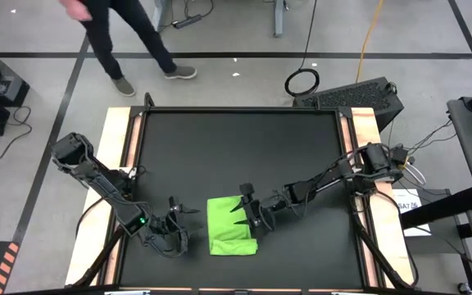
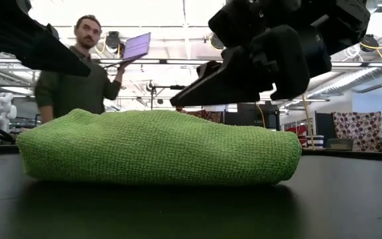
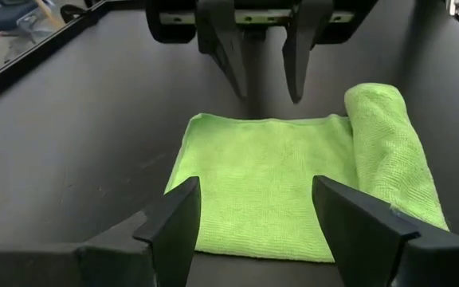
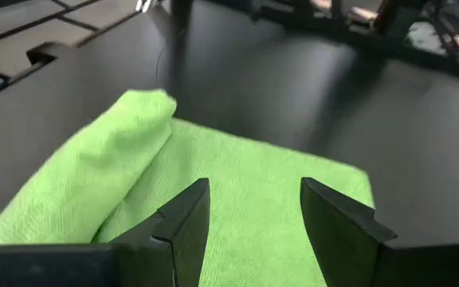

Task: Roll towel
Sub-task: Roll the green towel on the table

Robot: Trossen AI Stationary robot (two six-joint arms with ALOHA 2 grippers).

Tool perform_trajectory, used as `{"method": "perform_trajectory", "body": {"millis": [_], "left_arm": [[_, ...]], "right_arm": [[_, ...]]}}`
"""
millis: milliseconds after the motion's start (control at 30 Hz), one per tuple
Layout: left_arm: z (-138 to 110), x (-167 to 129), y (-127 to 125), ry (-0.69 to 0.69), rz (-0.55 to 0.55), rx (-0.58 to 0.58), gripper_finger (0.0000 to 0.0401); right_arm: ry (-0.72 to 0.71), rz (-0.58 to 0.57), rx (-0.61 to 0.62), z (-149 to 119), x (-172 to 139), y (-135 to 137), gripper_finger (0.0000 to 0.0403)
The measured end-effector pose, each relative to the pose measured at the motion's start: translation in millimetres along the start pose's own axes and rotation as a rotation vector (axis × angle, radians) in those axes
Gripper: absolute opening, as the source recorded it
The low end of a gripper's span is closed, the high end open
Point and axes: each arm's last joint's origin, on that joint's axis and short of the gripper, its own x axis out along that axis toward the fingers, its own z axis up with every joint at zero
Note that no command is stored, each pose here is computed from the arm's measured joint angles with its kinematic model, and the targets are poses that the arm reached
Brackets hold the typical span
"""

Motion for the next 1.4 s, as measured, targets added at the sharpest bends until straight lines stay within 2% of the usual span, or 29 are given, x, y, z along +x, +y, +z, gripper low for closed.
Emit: {"method": "perform_trajectory", "body": {"millis": [467,700,1000,1267,1400], "left_arm": [[2,2,1,-0.008,0.0,-0.022,0.0246],[7,5,1,-0.028,-0.001,-0.061,0.0246],[8,5,1,-0.032,-0.006,-0.066,0.0246],[8,5,1,-0.034,-0.008,-0.062,0.0246],[8,5,1,-0.035,-0.007,-0.063,0.0246]], "right_arm": [[0.046,0.035,0.041,-5,2,2,0.0187],[0.133,0.047,0.038,-14,1,4,0.0187],[0.136,0.047,0.044,-15,2,3,0.0187],[0.189,0.071,0.058,-38,20,6,0.0187],[0.206,0.06,0.065,-41,25,4,0.0187]]}}
